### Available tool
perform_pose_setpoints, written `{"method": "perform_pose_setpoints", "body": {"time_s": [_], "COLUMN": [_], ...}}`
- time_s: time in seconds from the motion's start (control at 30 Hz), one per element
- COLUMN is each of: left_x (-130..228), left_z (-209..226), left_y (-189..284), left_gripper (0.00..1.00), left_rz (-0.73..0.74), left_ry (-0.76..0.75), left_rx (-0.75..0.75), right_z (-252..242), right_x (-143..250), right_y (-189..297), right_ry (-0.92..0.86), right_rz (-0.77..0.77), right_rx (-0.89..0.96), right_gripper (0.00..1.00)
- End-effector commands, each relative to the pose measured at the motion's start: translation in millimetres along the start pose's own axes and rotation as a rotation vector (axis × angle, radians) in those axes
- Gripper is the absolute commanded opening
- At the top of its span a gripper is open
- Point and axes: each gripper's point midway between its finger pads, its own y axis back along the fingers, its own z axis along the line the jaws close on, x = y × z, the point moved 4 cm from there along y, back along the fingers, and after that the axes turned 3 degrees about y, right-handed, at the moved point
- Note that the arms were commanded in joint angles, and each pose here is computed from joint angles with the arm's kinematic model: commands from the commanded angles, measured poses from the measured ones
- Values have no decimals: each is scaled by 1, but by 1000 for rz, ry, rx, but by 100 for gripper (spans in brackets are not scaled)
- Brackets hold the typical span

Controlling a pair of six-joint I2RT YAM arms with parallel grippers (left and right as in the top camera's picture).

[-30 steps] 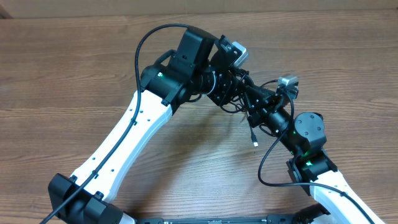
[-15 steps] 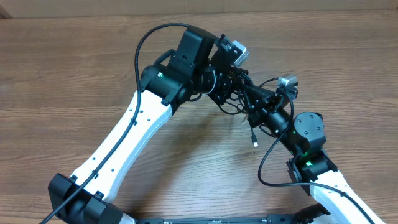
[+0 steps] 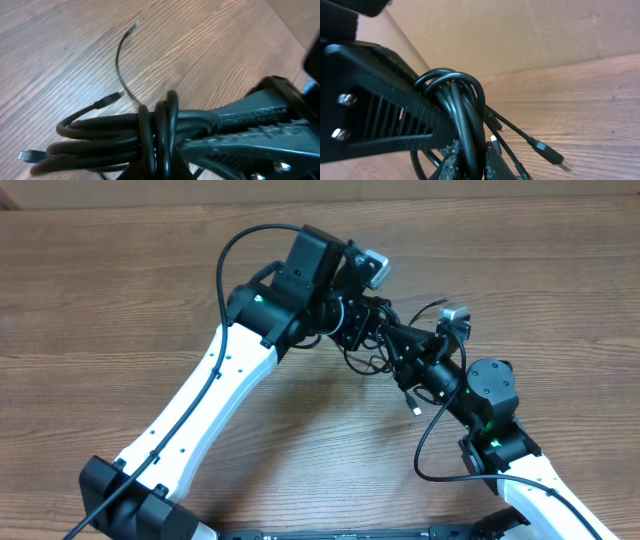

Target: Untangle cables

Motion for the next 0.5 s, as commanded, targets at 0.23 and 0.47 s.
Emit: {"method": "perform_pose_setpoints", "body": {"time_s": [0.23, 0.47], "left_x": [9, 22], "left_z": [45, 41], "left_y": [18, 17], "left_gripper": [4, 4], "left_rz": [51, 110], "left_ry": [24, 25], "left_rx": [-142, -134], "right_z": [-3, 0], "right_x": [1, 2], "right_y": [2, 2], "right_ry": [-2, -2], "right_rz": [16, 27], "right_rx": [24, 0], "right_gripper": [34, 69]}}
